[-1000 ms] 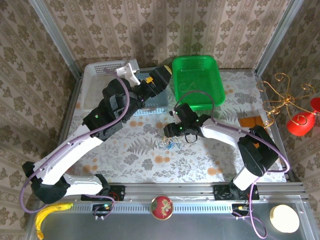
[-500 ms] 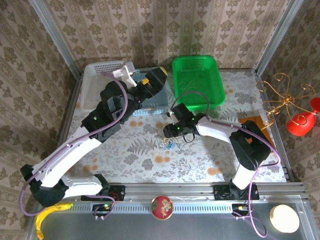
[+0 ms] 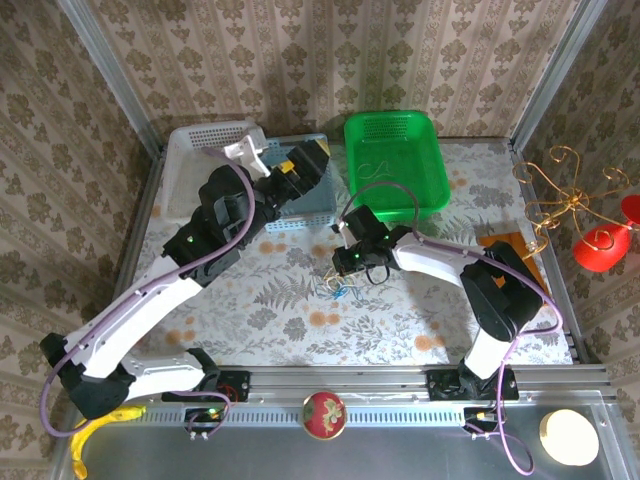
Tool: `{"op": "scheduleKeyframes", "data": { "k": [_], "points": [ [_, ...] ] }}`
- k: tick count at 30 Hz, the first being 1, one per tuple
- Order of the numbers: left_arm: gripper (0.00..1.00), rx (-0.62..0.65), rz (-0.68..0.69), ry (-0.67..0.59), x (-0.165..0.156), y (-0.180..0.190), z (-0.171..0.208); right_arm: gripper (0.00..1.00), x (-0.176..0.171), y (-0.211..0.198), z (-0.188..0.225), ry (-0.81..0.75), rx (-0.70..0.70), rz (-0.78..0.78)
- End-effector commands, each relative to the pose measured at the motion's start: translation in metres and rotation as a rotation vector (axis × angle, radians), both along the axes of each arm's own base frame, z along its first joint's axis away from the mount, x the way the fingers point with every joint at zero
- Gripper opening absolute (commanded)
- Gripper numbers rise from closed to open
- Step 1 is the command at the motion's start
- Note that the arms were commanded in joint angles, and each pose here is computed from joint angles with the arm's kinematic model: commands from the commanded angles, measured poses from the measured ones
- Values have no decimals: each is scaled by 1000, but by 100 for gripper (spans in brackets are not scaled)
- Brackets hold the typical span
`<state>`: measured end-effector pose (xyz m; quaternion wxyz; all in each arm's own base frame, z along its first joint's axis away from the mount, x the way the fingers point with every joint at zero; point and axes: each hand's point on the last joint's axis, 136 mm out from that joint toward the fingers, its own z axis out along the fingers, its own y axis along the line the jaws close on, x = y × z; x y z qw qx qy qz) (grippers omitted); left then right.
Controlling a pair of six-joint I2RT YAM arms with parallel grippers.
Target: Untangle the cables
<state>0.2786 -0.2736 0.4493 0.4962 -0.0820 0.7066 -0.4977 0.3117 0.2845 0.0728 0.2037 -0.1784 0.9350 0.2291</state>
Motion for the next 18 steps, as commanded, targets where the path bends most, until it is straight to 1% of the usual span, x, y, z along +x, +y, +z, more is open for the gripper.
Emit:
{"op": "scheduleKeyframes", "data": {
  "k": [1,7,11,16,17,18],
  "points": [
    [100,47,15,-11,-2,14,-8,0,-6,-3,22,-22,40,0],
    [100,97,44,10,1,33,-55,0,-11,-11,43,-69,78,-39],
    [100,177,53,26,3,45,-91,0,-11,-13,60,-105,125,-67],
    [100,261,25,0,3,55,-132,0,-12,-14,86,-145,198,-96],
    [100,268,8,-4,3,54,-140,0,-11,-14,87,-141,204,-105],
    [100,283,-6,-3,2,54,-149,0,-13,-16,103,-171,240,-111]
  ]
}}
